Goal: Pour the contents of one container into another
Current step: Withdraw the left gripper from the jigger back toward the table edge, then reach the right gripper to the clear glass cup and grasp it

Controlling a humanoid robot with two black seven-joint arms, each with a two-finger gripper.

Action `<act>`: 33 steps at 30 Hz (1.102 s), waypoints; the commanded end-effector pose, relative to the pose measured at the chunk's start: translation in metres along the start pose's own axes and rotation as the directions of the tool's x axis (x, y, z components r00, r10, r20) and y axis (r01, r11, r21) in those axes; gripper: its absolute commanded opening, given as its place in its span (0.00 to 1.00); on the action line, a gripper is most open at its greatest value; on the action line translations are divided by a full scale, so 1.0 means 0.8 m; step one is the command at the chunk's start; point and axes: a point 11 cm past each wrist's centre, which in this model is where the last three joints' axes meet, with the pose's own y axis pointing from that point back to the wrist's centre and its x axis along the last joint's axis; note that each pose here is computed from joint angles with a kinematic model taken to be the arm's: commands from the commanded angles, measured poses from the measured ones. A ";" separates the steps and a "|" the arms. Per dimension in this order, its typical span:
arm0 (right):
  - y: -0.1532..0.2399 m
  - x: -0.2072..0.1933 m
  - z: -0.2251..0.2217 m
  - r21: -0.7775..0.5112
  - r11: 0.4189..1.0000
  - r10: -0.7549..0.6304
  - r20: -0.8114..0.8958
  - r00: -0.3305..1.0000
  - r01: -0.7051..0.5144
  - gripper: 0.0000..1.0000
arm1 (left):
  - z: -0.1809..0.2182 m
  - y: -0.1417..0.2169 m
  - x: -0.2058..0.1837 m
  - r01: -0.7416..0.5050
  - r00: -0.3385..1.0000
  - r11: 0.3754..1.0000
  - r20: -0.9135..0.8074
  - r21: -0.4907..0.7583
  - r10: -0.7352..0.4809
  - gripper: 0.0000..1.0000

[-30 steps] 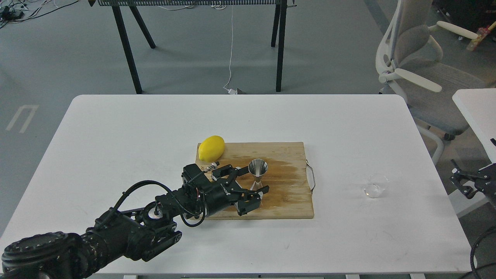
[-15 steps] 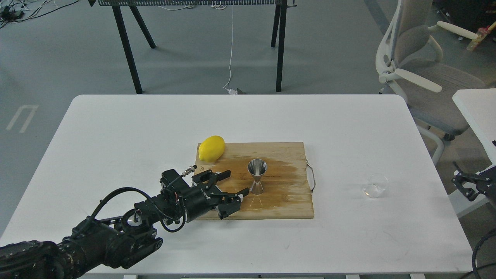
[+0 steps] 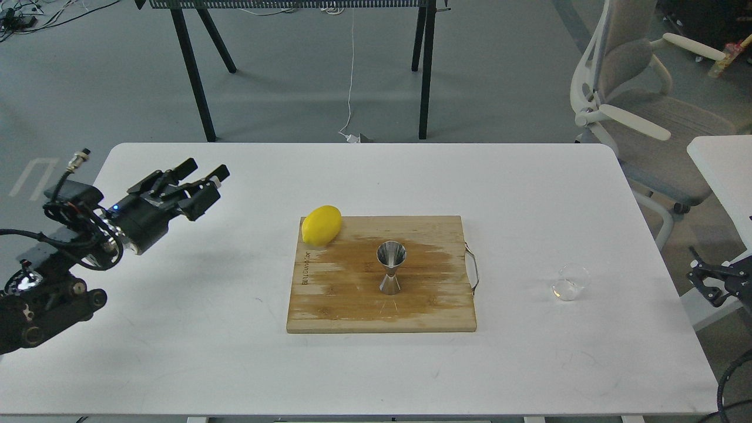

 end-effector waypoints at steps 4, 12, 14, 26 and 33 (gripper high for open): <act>-0.007 -0.010 -0.016 -0.082 0.997 -0.018 -0.056 0.998 0.014 0.99 | 0.005 0.007 0.041 0.222 0.814 0.969 -0.525 -0.111 -0.246 0.82; -0.028 -0.057 -0.017 -0.186 0.976 -0.118 -0.016 0.993 0.113 0.99 | -0.079 0.046 0.112 -0.212 0.316 0.972 -0.934 0.100 0.165 1.00; -0.026 -0.074 -0.008 -0.167 0.972 -0.151 0.102 0.983 0.167 0.99 | -0.086 0.048 0.108 -0.274 0.183 0.951 -0.962 0.146 0.201 1.00; 0.120 -0.026 0.141 -0.207 0.978 0.143 0.779 0.610 0.036 0.99 | -0.062 0.012 0.069 -0.323 -0.019 0.935 -0.988 0.148 0.150 1.00; 0.133 -0.021 0.161 -0.234 0.972 0.180 0.786 0.592 0.016 0.98 | -0.064 0.015 0.051 -0.299 -0.033 0.941 -0.987 0.160 0.157 1.00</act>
